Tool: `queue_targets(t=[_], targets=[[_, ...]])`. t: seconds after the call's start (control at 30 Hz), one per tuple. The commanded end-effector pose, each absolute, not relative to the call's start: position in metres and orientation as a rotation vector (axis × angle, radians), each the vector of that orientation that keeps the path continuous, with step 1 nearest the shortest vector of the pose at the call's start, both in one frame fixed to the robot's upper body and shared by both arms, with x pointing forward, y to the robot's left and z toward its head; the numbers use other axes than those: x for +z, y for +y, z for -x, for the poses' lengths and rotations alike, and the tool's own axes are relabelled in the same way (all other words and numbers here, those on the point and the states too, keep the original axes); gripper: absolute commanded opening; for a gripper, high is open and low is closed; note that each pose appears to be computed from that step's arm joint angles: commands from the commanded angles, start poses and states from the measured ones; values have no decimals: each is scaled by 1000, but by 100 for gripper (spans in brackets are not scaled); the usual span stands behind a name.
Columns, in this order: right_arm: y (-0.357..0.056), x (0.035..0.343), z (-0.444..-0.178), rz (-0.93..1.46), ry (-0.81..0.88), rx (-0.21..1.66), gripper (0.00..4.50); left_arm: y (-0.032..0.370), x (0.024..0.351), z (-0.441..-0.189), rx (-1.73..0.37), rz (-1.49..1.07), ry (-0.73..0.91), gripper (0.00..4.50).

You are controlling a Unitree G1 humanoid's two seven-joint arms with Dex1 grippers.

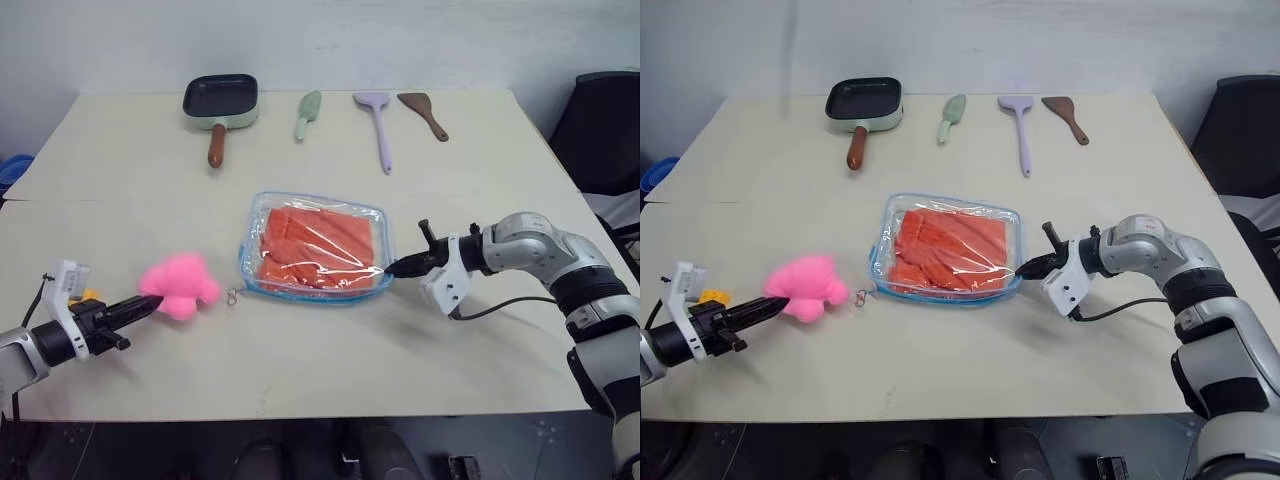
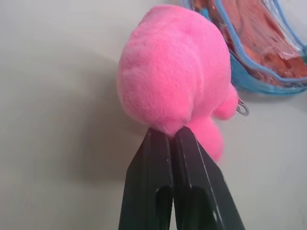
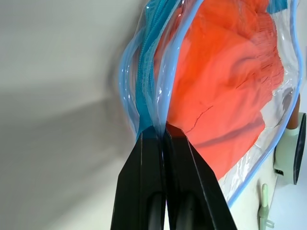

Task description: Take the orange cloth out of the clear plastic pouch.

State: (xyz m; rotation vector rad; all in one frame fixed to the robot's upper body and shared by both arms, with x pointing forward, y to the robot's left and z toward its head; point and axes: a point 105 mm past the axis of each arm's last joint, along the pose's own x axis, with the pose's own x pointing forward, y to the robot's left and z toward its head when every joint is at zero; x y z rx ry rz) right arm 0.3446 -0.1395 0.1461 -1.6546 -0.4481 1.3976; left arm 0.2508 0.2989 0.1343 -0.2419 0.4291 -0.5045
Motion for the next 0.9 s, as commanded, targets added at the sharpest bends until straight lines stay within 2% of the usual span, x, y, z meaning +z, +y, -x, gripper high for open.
queue_targets(t=[0.03, 0.2, 0.3, 0.5, 0.6, 0.67, 0.77, 0.83, 0.9], targets=[[-146, 161, -344, 1648, -493, 1335, 2, 317, 152, -254, -444, 209, 364, 0], [-141, 160, -342, 1618, -501, 1341, 2, 301, 146, -257, -484, 204, 372, 0], [-141, 161, -341, 1585, -475, 1355, 65, 291, 143, -262, -488, 231, 361, 67], [-151, 166, -338, 1547, -440, 1329, 273, 273, 145, -256, -549, 239, 357, 255], [-161, 175, -335, 1488, -428, 1260, 364, 287, 155, -254, -503, 224, 339, 336], [-165, 183, -332, 1428, -420, 1209, 441, 294, 166, -251, -501, 217, 317, 401], [-167, 191, -322, 1281, -365, 1185, 446, 288, 189, -246, -569, 177, 275, 402], [-164, 199, -310, 1104, -322, 1191, 446, 268, 212, -243, -680, 115, 232, 402], [-152, 208, -297, 855, -271, 1211, 446, 234, 227, -245, -816, -65, 225, 402]])
